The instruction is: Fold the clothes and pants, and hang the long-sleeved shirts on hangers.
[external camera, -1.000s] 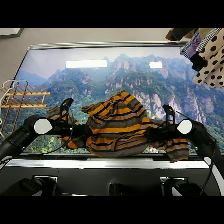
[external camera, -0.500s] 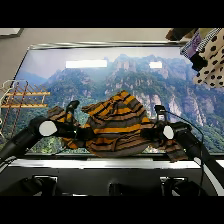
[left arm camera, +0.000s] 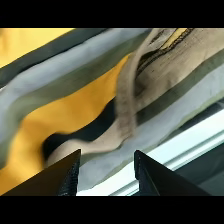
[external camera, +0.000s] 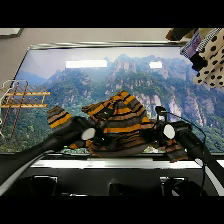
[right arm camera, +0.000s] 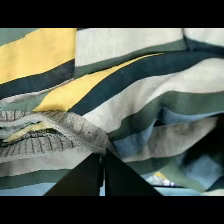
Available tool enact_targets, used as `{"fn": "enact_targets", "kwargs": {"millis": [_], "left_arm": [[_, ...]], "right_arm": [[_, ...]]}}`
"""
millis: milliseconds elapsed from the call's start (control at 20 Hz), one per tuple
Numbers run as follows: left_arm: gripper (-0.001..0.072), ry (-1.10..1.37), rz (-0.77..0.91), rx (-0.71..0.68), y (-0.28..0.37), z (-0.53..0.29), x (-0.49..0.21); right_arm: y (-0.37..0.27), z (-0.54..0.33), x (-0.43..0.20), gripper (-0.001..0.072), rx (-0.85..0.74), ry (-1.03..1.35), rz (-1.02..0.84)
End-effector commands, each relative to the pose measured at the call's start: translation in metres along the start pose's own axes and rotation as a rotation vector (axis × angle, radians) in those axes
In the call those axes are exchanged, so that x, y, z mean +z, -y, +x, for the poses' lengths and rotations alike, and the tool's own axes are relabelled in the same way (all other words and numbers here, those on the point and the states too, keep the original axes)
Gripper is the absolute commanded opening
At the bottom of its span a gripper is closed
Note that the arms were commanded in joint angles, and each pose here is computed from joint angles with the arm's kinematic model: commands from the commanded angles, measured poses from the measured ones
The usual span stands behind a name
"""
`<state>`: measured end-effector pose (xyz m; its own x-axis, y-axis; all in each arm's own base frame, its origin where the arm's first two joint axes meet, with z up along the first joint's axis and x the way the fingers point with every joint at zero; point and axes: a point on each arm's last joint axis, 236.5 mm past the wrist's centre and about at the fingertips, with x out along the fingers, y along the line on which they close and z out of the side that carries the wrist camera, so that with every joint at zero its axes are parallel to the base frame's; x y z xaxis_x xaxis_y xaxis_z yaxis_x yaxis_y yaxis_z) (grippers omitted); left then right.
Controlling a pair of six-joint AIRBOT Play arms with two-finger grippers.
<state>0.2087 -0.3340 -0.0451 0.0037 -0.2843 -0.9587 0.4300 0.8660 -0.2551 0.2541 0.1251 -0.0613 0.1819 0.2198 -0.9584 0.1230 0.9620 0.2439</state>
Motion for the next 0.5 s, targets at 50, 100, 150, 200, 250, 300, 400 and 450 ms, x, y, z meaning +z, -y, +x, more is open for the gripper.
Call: {"fn": "enact_targets", "kwargs": {"millis": [50, 100, 150, 200, 250, 300, 400, 450], "left_arm": [[0.0394, -0.032, -0.025, 0.122, 0.003, 0.031, 0.001], [0.0394, -0.044, -0.052, 0.131, 0.001, 0.036, -0.001], [0.0394, -0.057, -0.074, 0.141, -0.001, 0.04, -0.003], [0.0394, -0.069, -0.094, 0.152, -0.004, 0.044, -0.005], [0.0394, -0.072, -0.109, 0.166, -0.008, 0.048, -0.005], [0.0394, -0.07, -0.125, 0.176, -0.01, 0.05, -0.005], [0.0394, -0.062, -0.158, 0.197, -0.015, 0.054, -0.003], [0.039, -0.059, -0.166, 0.199, -0.016, 0.056, -0.002]], "right_arm": [[-0.002, -0.001, -0.004, 0.0024, 0.008, -0.017, 0.026], [-0.003, -0.001, -0.005, 0.0024, 0.009, -0.02, 0.028], [-0.003, -0.001, -0.005, 0.0024, 0.009, -0.022, 0.029], [-0.003, -0.001, -0.006, 0.0024, 0.01, -0.023, 0.029], [-0.004, -0.001, -0.006, 0.0024, 0.014, -0.025, 0.032], [-0.005, -0.001, -0.007, 0.0025, 0.021, -0.028, 0.037], [-0.011, -0.001, -0.009, 0.0024, 0.044, -0.037, 0.053], [-0.013, -0.002, -0.011, 0.0024, 0.054, -0.046, 0.061]]}}
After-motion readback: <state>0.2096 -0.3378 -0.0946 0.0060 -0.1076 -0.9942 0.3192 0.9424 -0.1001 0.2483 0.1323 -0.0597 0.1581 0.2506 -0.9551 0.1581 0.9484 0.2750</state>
